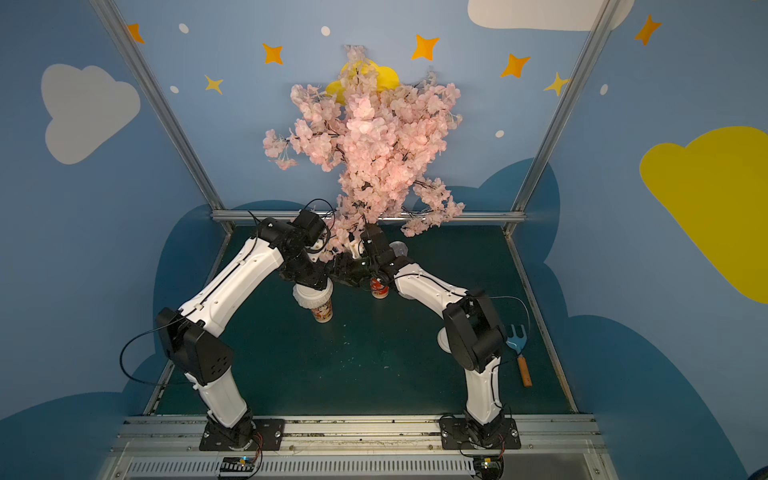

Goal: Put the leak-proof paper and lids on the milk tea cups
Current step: Secure the cup lid on the cup.

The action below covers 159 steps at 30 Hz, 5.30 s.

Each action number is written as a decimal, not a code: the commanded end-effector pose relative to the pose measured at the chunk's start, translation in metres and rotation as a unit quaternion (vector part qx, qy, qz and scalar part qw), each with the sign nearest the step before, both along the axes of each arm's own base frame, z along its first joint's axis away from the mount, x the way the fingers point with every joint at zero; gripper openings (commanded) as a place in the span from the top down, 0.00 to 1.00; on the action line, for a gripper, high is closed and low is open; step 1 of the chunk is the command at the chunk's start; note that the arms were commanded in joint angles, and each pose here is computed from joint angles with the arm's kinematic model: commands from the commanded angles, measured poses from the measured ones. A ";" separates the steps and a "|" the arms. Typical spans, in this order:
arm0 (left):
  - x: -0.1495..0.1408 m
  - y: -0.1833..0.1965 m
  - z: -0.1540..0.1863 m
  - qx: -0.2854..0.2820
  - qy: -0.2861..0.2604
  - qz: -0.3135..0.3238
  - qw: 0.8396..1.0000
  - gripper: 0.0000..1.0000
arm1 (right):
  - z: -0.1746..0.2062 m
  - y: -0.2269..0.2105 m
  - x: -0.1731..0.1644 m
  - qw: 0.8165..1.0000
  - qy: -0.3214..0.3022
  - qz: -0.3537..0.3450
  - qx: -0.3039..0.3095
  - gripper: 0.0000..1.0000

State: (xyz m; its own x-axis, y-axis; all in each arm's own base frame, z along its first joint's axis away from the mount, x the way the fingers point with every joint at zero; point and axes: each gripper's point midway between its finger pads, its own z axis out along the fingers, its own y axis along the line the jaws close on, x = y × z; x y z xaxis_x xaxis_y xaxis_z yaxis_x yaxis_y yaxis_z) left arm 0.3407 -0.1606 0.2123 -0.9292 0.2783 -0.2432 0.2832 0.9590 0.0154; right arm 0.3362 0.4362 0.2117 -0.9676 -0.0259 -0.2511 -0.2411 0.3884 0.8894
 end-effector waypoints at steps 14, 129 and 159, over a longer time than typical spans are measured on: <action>0.039 -0.022 0.008 -0.034 -0.065 -0.011 0.997 0.24 | 0.058 0.011 -0.042 0.995 -0.047 0.057 0.063 0.23; 0.023 -0.023 -0.038 -0.016 0.023 -0.017 0.999 0.23 | 0.022 0.041 -0.031 0.996 -0.008 0.075 0.053 0.35; 0.026 -0.026 -0.033 -0.020 0.017 -0.019 0.999 0.22 | -0.028 0.042 -0.037 0.994 0.032 0.102 -0.004 0.46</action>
